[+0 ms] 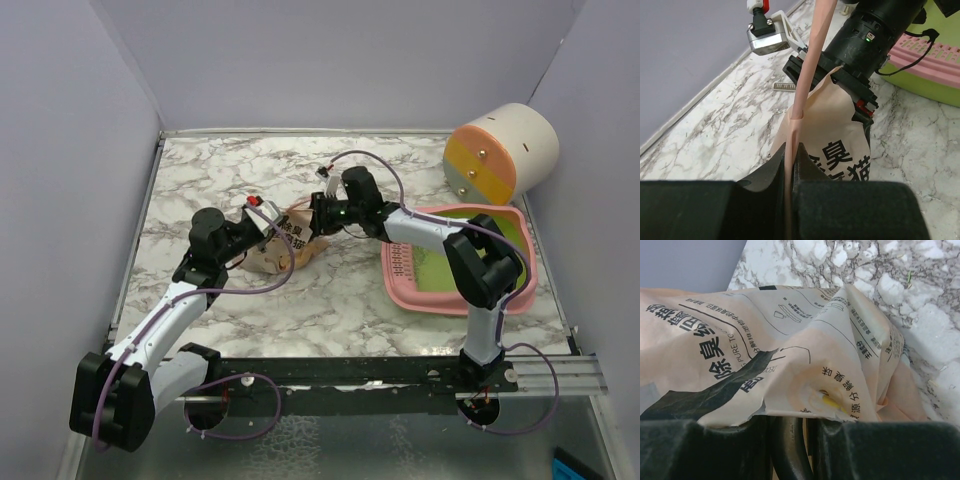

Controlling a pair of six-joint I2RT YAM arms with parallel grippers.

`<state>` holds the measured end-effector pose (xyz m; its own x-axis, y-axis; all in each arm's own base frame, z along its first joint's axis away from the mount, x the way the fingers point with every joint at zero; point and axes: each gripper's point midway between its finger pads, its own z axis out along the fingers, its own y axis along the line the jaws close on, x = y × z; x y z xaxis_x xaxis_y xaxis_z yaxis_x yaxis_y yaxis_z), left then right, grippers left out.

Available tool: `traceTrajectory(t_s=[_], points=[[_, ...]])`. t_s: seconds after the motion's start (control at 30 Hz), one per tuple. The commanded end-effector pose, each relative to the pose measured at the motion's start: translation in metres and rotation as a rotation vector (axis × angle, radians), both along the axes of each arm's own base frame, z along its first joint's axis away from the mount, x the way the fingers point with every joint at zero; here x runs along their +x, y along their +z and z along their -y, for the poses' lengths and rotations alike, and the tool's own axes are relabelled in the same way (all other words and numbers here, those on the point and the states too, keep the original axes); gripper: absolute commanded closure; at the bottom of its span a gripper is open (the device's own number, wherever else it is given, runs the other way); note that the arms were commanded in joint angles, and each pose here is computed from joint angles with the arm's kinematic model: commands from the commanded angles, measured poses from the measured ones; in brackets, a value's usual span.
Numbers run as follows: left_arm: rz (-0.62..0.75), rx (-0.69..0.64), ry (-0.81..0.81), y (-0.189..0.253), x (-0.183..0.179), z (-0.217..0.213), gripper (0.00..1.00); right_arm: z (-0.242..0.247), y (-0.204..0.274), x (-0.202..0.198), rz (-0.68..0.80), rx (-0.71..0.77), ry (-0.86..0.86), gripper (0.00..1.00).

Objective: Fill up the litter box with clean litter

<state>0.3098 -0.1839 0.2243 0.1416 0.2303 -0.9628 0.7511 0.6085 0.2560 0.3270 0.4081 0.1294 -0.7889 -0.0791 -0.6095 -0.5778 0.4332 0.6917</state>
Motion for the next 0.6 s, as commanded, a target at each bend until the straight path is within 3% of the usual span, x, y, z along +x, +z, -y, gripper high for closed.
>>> traceTrajectory(t_s=[0.0,0.57], points=[[0.122,-0.024,0.006,0.031,0.002,-0.002,1.0,0.014,-0.023,-0.04,-0.28,0.036,0.083,0.99],[0.174,0.014,0.053,0.036,0.0,-0.013,1.0,0.044,0.01,-0.015,-0.249,0.128,0.007,0.99]])
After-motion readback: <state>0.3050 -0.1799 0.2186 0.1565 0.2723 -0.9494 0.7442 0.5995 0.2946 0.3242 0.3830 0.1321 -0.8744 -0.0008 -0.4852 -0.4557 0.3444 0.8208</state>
